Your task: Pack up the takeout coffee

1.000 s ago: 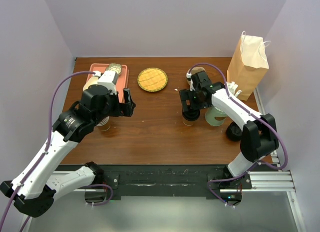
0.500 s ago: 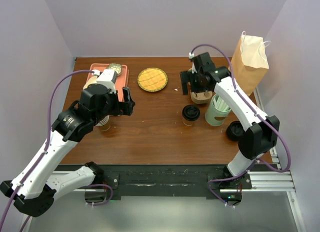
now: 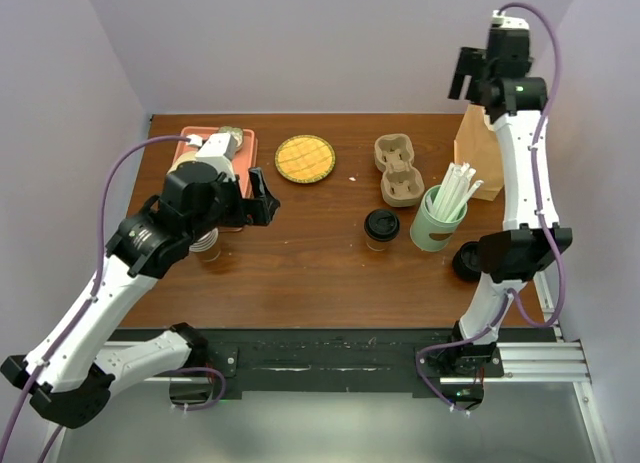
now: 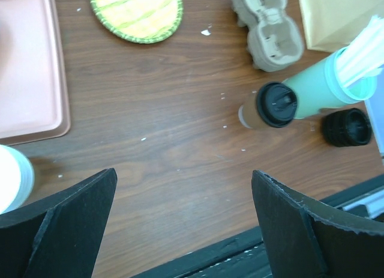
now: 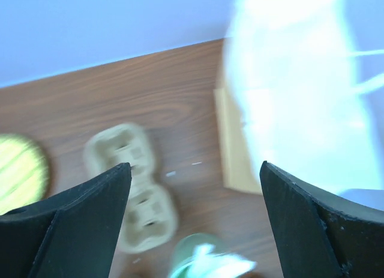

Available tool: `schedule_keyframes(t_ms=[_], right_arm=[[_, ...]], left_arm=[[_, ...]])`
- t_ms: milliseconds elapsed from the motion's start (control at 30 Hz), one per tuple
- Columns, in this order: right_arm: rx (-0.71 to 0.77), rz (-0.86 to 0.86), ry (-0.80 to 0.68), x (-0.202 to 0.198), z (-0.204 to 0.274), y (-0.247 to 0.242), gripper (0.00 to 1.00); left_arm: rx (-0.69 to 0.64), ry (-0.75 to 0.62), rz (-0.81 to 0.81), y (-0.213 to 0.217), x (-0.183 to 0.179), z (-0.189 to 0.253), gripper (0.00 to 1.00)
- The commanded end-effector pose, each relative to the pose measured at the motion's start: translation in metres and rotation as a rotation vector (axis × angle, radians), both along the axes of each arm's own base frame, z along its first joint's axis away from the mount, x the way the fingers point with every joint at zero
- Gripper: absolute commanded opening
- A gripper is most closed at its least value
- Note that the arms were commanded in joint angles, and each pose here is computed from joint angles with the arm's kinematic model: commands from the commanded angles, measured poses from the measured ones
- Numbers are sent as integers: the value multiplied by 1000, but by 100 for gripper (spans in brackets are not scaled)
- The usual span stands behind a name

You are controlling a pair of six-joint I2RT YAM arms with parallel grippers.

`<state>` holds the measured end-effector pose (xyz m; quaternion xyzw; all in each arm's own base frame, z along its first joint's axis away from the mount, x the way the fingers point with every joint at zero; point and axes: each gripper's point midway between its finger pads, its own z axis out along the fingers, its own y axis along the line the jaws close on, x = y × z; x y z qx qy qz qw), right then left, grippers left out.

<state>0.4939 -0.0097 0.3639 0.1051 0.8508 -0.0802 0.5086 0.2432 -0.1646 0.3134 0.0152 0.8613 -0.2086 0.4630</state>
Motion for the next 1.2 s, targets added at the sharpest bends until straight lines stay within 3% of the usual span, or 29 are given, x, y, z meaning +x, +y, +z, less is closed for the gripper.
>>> schedule_keyframes(t_ms=[0, 167, 500, 833, 867, 1000, 1100, 1167], right_arm=[[-29, 46, -104, 4, 33, -16, 91], [-43, 19, -156, 17, 37, -49, 85], [-124, 64, -160, 48, 19, -63, 81], [-77, 40, -238, 53, 20, -61, 65], [-78, 40, -239, 53, 19, -61, 61], [-80, 51, -240, 52, 20, -60, 22], [-98, 46, -234, 54, 23, -62, 4], [-126, 23, -260, 54, 38, -68, 0]], left_arm=[[-124, -76, -33, -7, -10, 25, 100], [-108, -48, -70, -12, -12, 8, 100], [-106, 8, -83, -18, -13, -16, 100], [-98, 42, -82, -19, -14, -26, 99], [-97, 45, -83, -19, -14, -27, 99], [-98, 43, -82, -20, -13, -27, 99], [-102, 42, -87, -21, -13, -26, 98], [-106, 35, -93, -21, -15, -23, 98]])
